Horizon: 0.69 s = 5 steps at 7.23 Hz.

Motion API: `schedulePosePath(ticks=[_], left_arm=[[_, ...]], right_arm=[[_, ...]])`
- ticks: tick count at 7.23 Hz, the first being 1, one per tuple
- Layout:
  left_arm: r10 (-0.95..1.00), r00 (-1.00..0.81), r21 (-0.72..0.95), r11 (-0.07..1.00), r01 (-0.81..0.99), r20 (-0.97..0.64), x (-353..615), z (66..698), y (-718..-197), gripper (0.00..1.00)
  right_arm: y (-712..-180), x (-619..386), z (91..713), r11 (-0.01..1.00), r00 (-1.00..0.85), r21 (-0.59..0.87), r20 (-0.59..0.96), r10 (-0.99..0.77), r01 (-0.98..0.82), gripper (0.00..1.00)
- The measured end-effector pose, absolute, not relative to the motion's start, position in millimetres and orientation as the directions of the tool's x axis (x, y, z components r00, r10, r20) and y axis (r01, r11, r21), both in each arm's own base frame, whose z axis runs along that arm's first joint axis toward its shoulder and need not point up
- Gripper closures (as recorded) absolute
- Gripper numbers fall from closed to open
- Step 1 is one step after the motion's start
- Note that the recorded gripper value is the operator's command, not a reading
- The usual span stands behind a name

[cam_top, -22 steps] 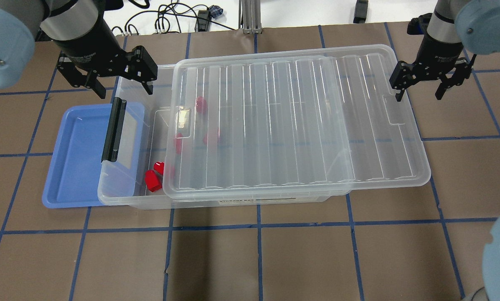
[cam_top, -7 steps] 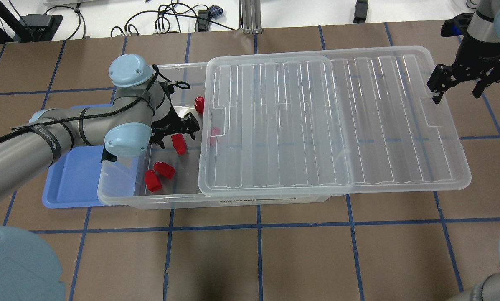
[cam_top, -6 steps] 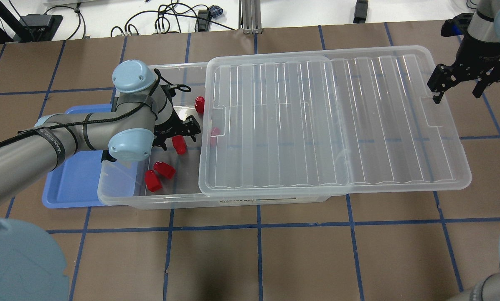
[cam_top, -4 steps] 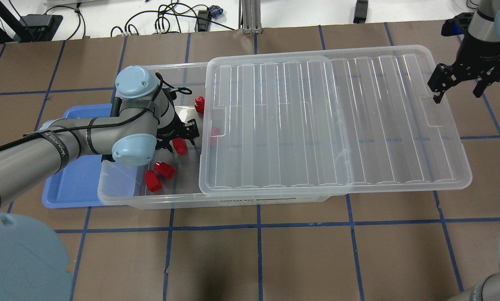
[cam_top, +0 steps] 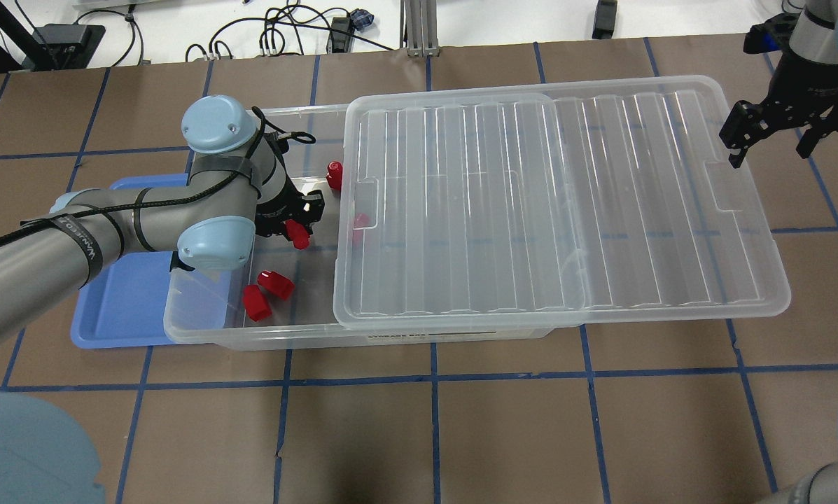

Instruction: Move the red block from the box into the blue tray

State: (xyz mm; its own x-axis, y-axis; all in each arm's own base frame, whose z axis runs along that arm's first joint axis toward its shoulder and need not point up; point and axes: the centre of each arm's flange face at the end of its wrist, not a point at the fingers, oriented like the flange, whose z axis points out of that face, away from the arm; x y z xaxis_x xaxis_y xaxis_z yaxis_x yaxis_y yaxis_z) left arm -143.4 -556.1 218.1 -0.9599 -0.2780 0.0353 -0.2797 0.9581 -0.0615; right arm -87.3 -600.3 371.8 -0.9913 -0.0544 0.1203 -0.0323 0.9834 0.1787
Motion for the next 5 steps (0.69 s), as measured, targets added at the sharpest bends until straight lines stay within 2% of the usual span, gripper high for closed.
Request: schedulePosePath(ticks=[3,5], left_arm=[[-0.268,-0.962,-0.044,0.962,-0.270,0.043,-146.1,290.9,-549.0,1.00],[-0.192,-0.980,-0.029,0.981,-0.194,0.057,-144.0,347.8,-549.2,1.00]], right_arm=[[-597.8,-81.6,427.4,0.995,-0.988,0.096,0.147,-0.043,-0.029,0.00],[-581.1,-72.7,460.1,0.997,-0.987,0.069,0.156,-0.043,-0.032,0.00]])
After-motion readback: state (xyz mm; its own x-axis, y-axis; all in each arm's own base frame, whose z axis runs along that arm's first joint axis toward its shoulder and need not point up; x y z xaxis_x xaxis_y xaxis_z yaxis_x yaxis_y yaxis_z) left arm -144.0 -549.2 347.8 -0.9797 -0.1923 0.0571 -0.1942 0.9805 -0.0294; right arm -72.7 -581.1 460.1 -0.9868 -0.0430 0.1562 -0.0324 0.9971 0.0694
